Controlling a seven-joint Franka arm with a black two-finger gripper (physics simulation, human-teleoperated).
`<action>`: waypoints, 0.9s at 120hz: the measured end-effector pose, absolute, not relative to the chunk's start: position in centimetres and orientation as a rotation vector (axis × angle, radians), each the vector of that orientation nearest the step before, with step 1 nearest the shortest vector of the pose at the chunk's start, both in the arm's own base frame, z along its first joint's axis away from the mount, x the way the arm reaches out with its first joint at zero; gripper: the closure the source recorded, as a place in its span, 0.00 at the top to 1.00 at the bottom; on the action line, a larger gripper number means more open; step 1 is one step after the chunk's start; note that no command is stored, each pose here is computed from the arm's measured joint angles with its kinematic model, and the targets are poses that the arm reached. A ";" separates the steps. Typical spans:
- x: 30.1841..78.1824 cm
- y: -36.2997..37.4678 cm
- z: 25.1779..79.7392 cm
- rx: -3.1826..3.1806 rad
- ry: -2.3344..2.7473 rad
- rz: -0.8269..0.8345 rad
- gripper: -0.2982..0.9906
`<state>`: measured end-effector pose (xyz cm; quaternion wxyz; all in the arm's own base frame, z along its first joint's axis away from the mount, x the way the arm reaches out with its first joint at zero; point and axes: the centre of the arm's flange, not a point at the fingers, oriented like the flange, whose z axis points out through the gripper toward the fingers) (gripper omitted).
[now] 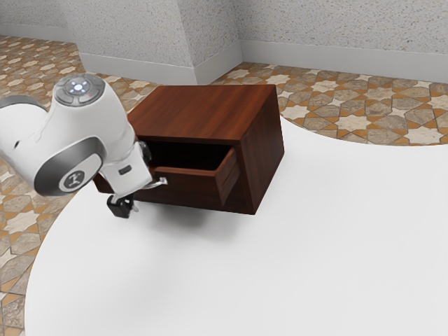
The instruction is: Pull the drawer handle with one arm to open the drawer
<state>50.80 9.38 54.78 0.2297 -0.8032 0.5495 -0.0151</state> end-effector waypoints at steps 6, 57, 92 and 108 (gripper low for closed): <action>50.7 9.2 54.7 -2.204 1.520 -0.038 0.68; 48.3 8.5 53.1 -2.218 1.561 -0.036 0.79; 45.9 8.1 53.1 -2.247 1.575 -0.085 0.77; 44.7 8.0 53.2 -2.256 1.581 -0.110 0.76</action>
